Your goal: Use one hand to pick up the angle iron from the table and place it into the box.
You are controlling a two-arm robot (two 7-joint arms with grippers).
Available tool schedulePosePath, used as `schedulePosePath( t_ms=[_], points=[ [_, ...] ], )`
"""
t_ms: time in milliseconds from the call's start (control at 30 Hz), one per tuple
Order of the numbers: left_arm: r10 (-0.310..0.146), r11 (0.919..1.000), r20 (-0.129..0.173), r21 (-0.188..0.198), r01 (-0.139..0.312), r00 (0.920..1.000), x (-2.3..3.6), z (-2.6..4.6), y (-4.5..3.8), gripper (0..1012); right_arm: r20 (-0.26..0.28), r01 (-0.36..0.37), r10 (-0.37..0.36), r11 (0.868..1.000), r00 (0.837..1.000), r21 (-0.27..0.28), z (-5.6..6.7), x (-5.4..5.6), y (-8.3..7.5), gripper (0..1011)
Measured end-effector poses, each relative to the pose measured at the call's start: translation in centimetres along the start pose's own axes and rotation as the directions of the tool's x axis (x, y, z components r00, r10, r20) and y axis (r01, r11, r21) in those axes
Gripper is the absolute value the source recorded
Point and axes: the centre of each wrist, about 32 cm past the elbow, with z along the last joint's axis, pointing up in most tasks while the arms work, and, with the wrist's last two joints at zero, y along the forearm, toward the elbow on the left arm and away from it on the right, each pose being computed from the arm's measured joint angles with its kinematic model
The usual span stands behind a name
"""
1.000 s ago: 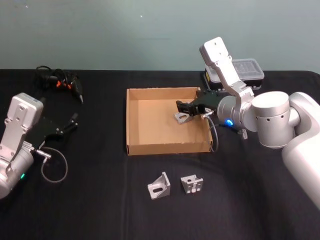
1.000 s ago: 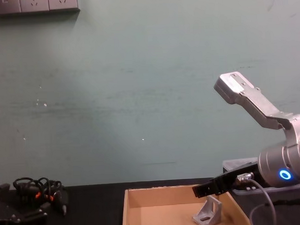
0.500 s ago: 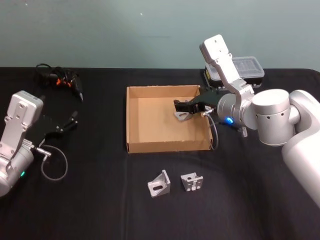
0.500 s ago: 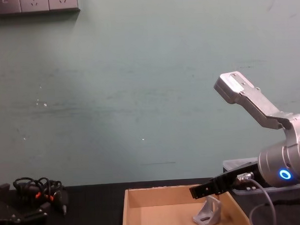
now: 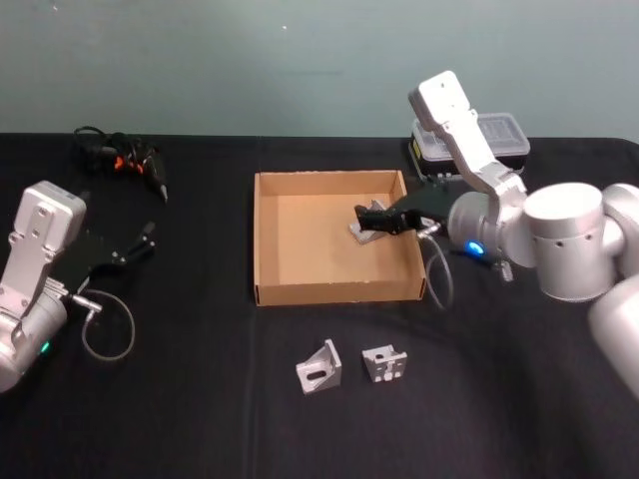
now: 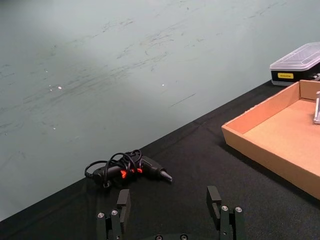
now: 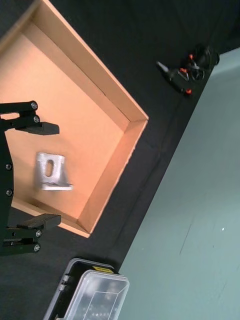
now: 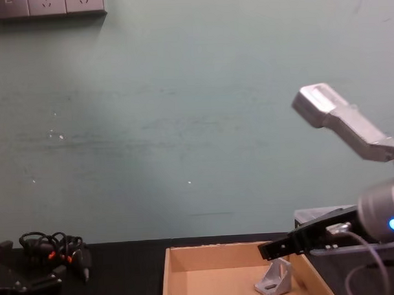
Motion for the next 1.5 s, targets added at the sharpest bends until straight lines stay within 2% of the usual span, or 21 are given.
schedulePosePath(
  t_ms=[167,200,267,300,333,400,500,600,667,833,1033,1167,1333,1500],
  points=[
    [0.0,1.0,0.0,0.0,0.0,1.0,0.0,0.0,0.0,1000,0.001,-0.031,0.031,1.0,1.0,0.004,-0.4,0.3,-2.1,1003],
    [0.0,1.0,0.0,0.0,0.0,1.0,0.0,0.0,0.0,1000,0.0,-0.044,0.044,0.999,0.999,0.002,-0.6,0.4,-3.0,1003],
    [0.0,1.0,0.0,0.0,0.0,1.0,0.0,0.01,0.0,1000,0.002,-0.055,0.055,0.998,0.998,0.003,-0.7,0.4,-3.7,1003],
    [0.0,1.0,0.0,0.0,0.0,1.0,0.0,0.0,0.0,1000,0.002,-0.072,0.072,0.997,0.997,0.0,-0.9,0.5,-4.7,1002],
    [0.0,1.0,0.0,0.0,0.0,1.0,0.0,0.0,0.0,1000,0.002,-0.072,0.072,0.997,0.997,0.0,-0.9,0.5,-4.7,1002],
    [0.0,1.0,0.0,0.0,0.0,1.0,0.0,0.0,0.0,1000,0.011,-0.105,0.105,0.995,0.994,-0.005,-1.2,0.5,-6.4,1003],
    [0.0,1.0,0.0,0.0,0.0,1.0,0.0,0.0,0.0,1000,0.023,-0.131,0.131,0.991,0.991,-0.01,-1.3,0.5,-7.6,1002],
    [0.0,1.0,0.0,0.0,0.0,1.0,0.0,0.0,0.0,1000,0.045,-0.181,0.182,0.983,0.982,-0.022,-1.5,0.3,-9.4,1003],
    [0.0,1.0,0.0,0.0,0.0,1.0,0.0,0.0,0.0,1000,0.052,-0.203,0.204,0.979,0.978,-0.03,-1.6,0.1,-10.0,1003],
    [0.0,1.0,0.0,0.0,0.0,1.0,0.0,0.0,0.0,1000,0.07,-0.259,0.266,0.962,0.962,-0.089,-2.4,-0.8,-11.7,1003],
    [0.0,1.0,0.0,0.0,0.0,1.0,0.0,0.0,0.0,1000,0.08,-0.292,0.308,0.942,0.948,-0.166,-3.7,-2.0,-12.6,1003],
    [0.0,1.0,0.0,0.0,0.0,1.0,0.0,0.0,0.0,1000,0.074,-0.308,0.326,0.932,0.942,-0.191,-4.1,-2.6,-12.7,1003],
    [0.0,1.0,0.0,0.0,0.0,1.0,0.0,0.0,0.0,1000,0.06,-0.308,0.327,0.928,0.943,-0.21,-4.1,-3.3,-12.6,1003],
    [0.0,1.0,0.0,0.0,0.0,1.0,0.0,0.0,0.0,1000,0.047,-0.278,0.296,0.933,0.954,-0.229,-3.4,-4.3,-12.4,1003]
  ],
)
